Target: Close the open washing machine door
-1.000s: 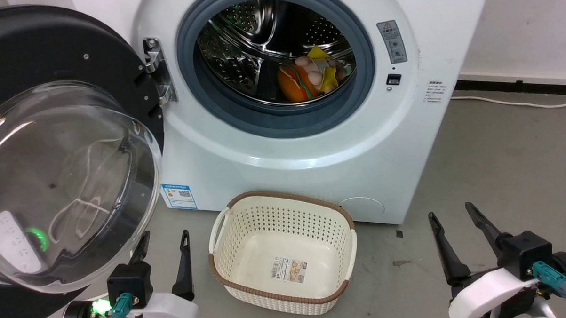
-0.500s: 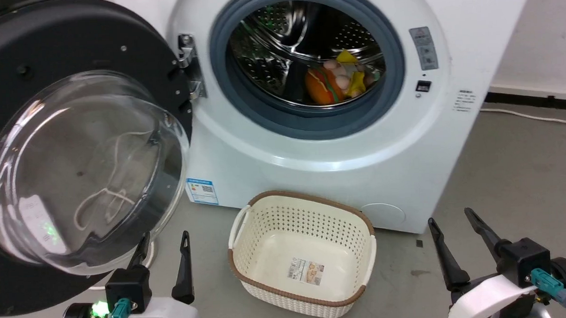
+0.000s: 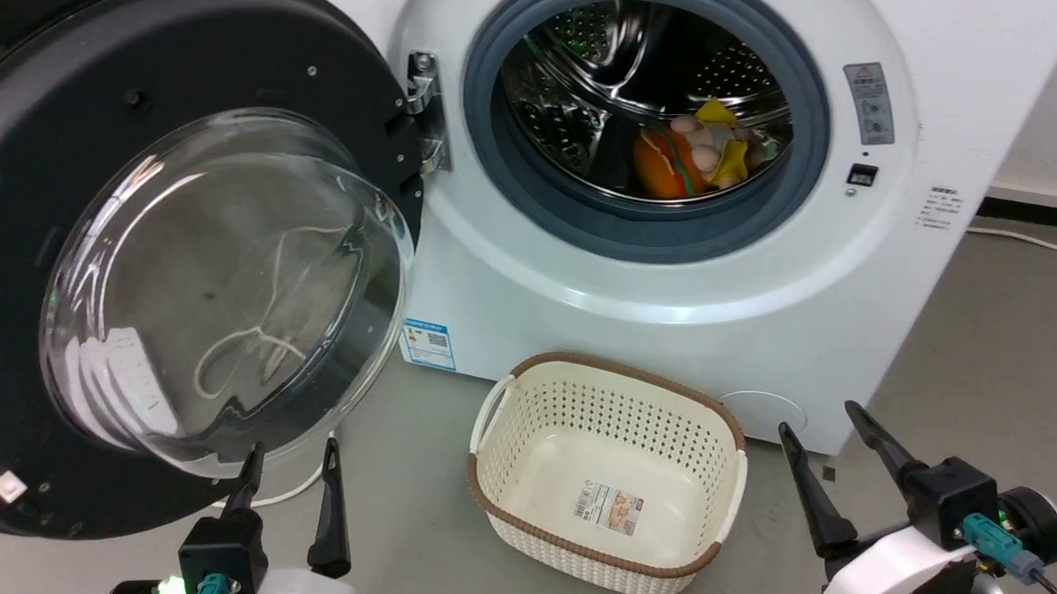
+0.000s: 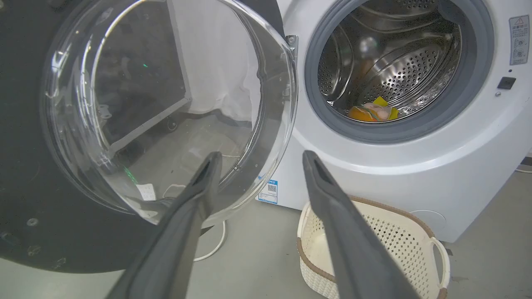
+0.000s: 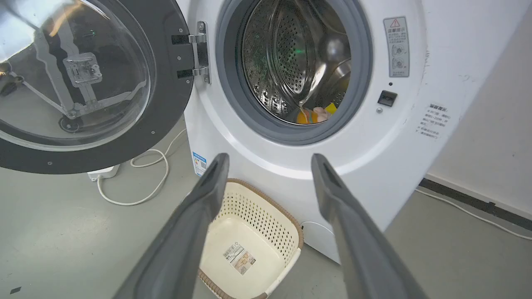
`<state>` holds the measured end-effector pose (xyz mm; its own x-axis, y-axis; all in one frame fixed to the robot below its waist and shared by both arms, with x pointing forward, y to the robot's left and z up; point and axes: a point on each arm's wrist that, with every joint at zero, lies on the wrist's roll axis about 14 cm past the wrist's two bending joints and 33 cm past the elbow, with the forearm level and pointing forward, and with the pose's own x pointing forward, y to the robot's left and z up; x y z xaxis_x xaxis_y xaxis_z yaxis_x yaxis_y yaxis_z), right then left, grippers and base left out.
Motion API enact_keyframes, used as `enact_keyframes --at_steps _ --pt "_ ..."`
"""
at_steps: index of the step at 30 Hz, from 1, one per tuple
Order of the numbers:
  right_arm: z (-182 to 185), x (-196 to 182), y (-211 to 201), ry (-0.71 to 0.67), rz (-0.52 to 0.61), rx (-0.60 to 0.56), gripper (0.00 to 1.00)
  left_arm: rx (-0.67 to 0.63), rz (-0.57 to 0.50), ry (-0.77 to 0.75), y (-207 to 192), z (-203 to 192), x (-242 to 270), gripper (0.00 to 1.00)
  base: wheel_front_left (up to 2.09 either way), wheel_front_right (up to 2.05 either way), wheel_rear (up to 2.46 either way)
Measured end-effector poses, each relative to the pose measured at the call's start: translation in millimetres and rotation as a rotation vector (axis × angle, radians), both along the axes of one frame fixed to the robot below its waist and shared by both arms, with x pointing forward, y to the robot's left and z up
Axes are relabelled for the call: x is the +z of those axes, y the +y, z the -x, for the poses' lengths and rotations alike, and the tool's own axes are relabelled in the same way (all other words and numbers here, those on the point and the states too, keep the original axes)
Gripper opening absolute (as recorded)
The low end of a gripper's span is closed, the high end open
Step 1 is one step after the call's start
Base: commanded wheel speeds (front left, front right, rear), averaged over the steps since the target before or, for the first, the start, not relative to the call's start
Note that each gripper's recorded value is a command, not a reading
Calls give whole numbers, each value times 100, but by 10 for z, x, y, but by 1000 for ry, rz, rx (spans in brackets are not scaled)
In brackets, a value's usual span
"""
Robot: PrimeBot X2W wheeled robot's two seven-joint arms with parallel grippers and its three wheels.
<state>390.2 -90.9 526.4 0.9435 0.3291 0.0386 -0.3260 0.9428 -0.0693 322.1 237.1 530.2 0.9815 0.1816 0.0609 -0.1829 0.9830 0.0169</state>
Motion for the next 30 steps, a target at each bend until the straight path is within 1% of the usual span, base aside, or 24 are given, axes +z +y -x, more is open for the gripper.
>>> enact_keyframes --at_steps 12,30 --pt "3 -100 438 14 9 130 100 94 17 -19 248 208 1 100 0 0 0" --pt "14 -131 874 3 10 259 100 202 40 -48 504 503 6 100 0 0 0"
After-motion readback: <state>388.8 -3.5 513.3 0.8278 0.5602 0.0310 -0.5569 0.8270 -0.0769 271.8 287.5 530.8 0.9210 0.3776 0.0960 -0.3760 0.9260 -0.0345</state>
